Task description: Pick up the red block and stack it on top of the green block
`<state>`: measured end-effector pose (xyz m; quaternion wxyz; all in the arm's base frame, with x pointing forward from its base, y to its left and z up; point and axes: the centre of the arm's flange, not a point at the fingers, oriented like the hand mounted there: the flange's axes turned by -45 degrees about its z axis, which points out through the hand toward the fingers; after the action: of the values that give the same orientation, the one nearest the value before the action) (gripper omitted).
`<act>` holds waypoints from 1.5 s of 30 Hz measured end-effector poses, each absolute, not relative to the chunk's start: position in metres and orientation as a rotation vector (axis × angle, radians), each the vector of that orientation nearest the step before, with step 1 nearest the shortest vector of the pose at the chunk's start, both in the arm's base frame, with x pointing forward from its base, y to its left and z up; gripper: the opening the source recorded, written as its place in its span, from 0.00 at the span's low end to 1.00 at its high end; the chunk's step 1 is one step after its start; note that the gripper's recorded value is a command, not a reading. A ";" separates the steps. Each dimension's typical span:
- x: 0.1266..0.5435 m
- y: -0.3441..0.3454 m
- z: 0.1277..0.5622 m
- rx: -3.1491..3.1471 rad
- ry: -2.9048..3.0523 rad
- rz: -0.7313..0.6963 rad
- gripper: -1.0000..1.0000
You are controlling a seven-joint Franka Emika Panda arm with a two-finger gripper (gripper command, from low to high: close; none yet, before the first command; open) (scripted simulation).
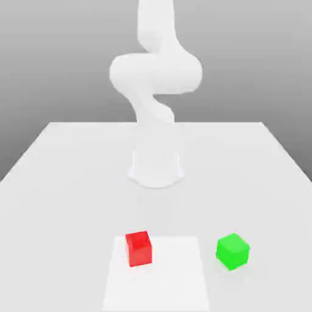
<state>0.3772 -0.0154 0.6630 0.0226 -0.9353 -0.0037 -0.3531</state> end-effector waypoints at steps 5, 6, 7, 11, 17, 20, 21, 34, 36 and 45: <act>0.424 -0.031 0.553 -2.923 -0.083 -0.835 0.50; 0.430 -0.032 0.531 -2.930 -0.098 -0.785 0.50; 0.434 -0.032 0.509 -2.938 -0.114 -0.735 0.50; 0.441 -0.031 0.421 -2.971 -0.178 -0.542 0.50; 0.420 -0.029 0.304 -3.034 -0.283 -0.268 0.50; 0.398 -0.032 0.256 -3.071 -0.339 -0.140 0.50; 0.390 -0.034 0.241 -3.084 -0.357 -0.099 0.50; 0.376 -0.040 0.177 -3.120 -0.417 -0.023 0.50; 0.375 -0.040 0.168 -3.119 -0.416 -0.020 0.50; 0.368 -0.039 0.143 -3.116 -0.407 -0.001 0.00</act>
<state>0.3683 -0.0389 0.1432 -0.0003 -0.9916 -0.1297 -0.0004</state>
